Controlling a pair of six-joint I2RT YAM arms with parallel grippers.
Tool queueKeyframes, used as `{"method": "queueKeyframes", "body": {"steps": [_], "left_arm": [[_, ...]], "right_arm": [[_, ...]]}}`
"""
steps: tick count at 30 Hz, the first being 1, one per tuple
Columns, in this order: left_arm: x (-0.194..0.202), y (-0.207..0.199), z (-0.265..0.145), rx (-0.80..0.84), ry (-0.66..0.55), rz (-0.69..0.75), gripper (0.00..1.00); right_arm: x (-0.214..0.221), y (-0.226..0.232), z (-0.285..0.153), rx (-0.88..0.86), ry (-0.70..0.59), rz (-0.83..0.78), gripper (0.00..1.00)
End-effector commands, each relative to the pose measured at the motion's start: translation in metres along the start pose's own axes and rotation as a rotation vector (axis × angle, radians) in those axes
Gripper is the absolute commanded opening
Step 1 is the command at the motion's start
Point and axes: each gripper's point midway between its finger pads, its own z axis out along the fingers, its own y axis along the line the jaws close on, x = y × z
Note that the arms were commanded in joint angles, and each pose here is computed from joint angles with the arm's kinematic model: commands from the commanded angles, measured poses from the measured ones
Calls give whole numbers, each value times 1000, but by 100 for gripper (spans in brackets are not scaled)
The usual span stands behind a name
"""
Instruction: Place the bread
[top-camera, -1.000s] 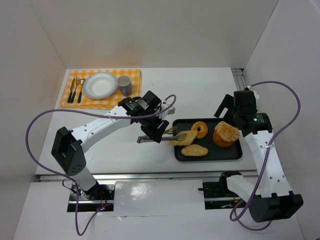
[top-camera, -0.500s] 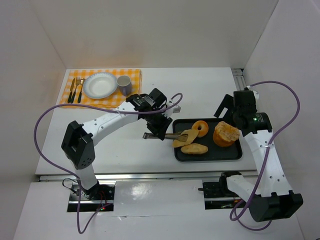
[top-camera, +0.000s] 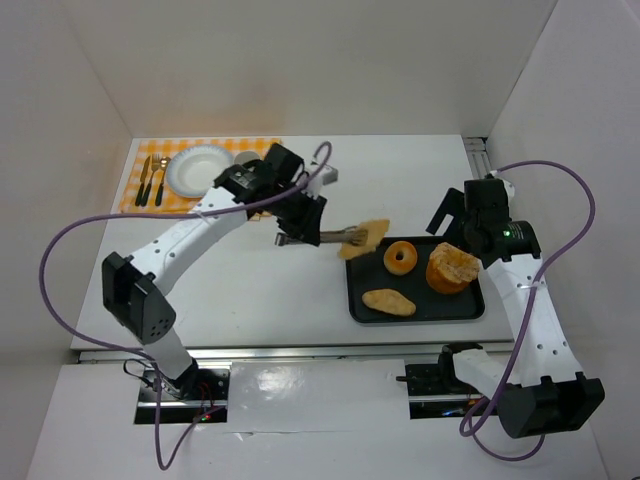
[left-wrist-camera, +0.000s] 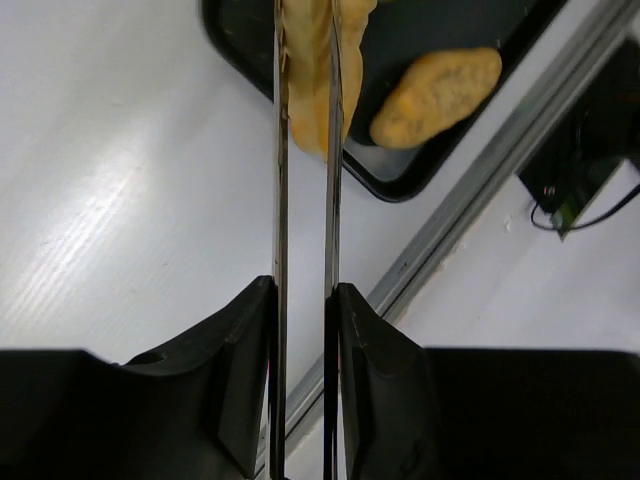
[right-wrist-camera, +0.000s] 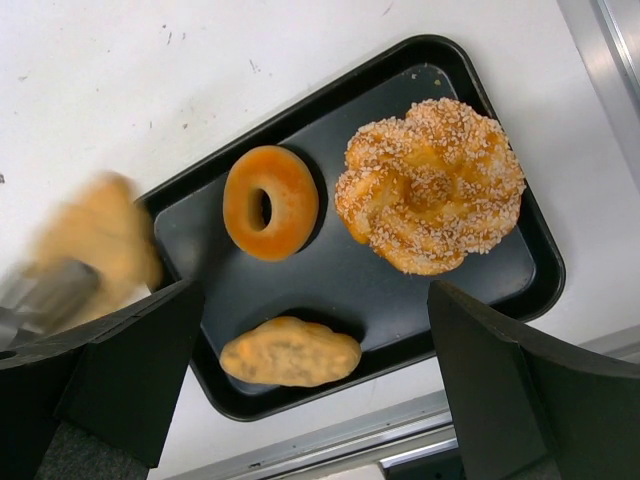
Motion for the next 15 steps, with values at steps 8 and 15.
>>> {"method": "queueKeyframes", "body": {"steps": [8,15], "left_arm": [[-42,151,-140,-269,-510,-523,0],[-22,231,-206,-448,-714,-715,0]], "right_arm": [[-13,8,1,-27,-43,7,100],[-13,13,9,-38,-26,-4,100]]}}
